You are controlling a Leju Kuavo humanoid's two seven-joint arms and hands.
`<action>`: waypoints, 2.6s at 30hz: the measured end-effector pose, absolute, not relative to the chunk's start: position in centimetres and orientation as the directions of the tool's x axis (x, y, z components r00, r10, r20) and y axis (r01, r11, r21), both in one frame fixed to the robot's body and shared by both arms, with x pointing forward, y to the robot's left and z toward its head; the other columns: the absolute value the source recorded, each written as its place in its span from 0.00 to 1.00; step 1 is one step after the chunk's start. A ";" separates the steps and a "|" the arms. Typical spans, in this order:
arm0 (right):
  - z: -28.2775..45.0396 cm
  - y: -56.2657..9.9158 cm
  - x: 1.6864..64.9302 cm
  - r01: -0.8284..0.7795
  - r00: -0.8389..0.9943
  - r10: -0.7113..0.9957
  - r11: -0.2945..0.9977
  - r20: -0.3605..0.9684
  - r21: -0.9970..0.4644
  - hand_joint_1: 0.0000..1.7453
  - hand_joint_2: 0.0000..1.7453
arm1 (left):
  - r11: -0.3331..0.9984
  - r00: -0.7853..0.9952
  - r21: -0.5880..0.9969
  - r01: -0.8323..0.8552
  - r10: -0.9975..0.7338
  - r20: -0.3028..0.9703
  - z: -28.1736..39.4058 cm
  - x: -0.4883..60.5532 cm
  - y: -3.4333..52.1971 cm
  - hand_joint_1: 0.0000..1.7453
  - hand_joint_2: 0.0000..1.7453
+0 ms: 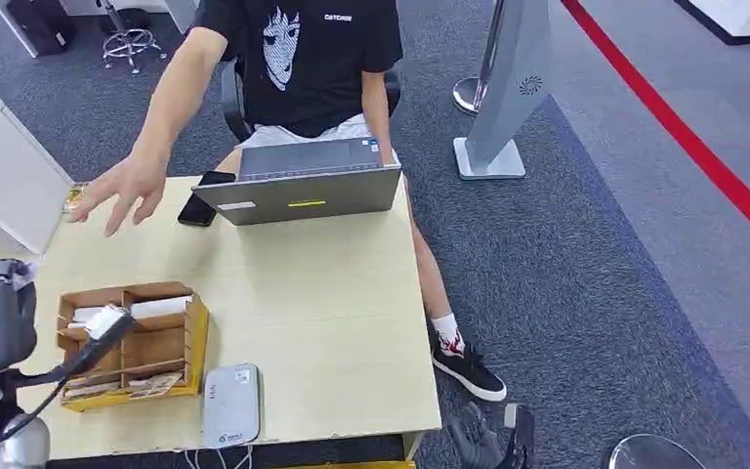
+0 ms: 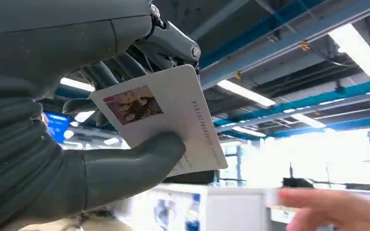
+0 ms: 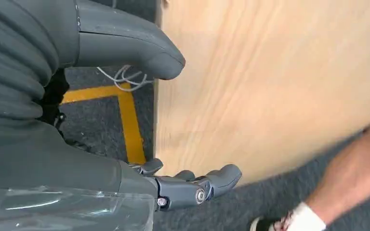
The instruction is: Pass the card to the sensor for recognition and then transmit it.
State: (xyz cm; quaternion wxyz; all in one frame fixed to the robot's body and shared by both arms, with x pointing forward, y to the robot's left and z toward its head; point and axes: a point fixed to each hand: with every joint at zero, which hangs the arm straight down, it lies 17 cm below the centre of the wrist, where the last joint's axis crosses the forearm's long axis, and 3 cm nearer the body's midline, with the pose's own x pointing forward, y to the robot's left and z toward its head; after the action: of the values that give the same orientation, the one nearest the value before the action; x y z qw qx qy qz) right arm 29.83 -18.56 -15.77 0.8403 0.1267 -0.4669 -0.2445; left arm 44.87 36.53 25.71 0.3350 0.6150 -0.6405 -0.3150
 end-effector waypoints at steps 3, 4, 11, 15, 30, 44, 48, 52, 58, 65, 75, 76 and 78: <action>-15.7 -18.0 29.6 0.272 0.447 -0.521 0.854 0.727 0.444 0.00 1.00 | -0.046 0.060 0.834 -0.550 -0.998 -0.015 25.9 46.5 40.9 1.00 1.00; -15.7 -17.9 29.5 0.268 0.448 -0.520 0.854 0.727 0.445 0.00 1.00 | -0.064 0.079 0.837 -0.543 -0.997 -0.025 26.0 46.8 42.0 1.00 1.00; -15.7 -17.4 29.4 0.257 0.457 -0.513 0.858 0.726 0.445 0.00 1.00 | -0.108 0.130 0.853 -0.510 -0.990 -0.047 25.4 47.8 45.1 1.00 1.00; -15.8 -17.4 29.3 0.262 0.459 -0.519 0.855 0.722 0.448 0.00 1.00 | -0.119 0.147 0.863 -0.491 -0.988 -0.053 24.8 48.1 45.8 1.00 1.00; -16.6 -18.0 28.5 0.265 0.479 -0.457 0.889 0.749 0.373 0.00 1.00 | -0.107 0.160 0.882 -0.460 -0.986 -0.036 23.5 48.8 46.2 1.00 1.00; -17.0 -19.1 28.2 0.271 0.486 -0.411 0.910 0.771 0.314 0.00 1.00 | -0.052 0.118 0.895 -0.444 -0.993 0.000 22.2 48.5 44.4 0.50 1.00; -17.2 -19.4 28.0 0.274 0.488 -0.407 0.911 0.773 0.307 0.00 1.00 | -0.036 0.072 0.895 -0.444 -0.997 -0.005 22.0 48.0 42.6 0.00 1.00; -17.4 -20.3 27.8 0.284 0.486 -0.398 0.914 0.778 0.290 0.00 1.00 | -0.030 -0.030 0.871 -0.491 -0.998 -0.051 23.7 46.1 36.9 0.00 1.00; -17.7 -20.9 27.3 0.298 0.489 -0.398 0.913 0.776 0.279 0.00 1.00 | 0.018 -0.156 0.826 -0.563 -0.984 -0.085 26.7 43.7 29.9 0.00 1.00; -17.8 -21.2 27.1 0.303 0.487 -0.397 0.912 0.778 0.275 0.00 1.00 | 0.074 -0.261 0.789 -0.610 -0.959 -0.112 28.4 40.9 24.3 0.00 1.00; -18.1 -21.7 26.7 0.331 0.485 -0.412 0.903 0.771 0.275 0.00 1.00 | 0.200 -0.444 0.825 -0.529 -0.893 -0.068 26.5 37.7 15.3 0.00 1.00; -18.1 -21.8 26.7 0.334 0.485 -0.414 0.902 0.771 0.274 0.00 1.00 | 0.206 -0.458 0.831 -0.517 -0.886 -0.065 26.2 37.5 14.7 0.00 1.00; -18.2 -21.9 26.6 0.341 0.482 -0.417 0.899 0.771 0.274 0.00 1.00 | 0.216 -0.484 0.846 -0.487 -0.873 -0.056 25.3 36.8 13.6 0.00 1.00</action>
State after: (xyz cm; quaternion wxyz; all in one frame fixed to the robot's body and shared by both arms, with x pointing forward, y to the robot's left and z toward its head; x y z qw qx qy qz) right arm 26.57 -21.94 -18.16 0.8597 0.0418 -0.4589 -0.2204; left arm 36.83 13.58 25.31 0.2247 0.4554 -0.7467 -0.4295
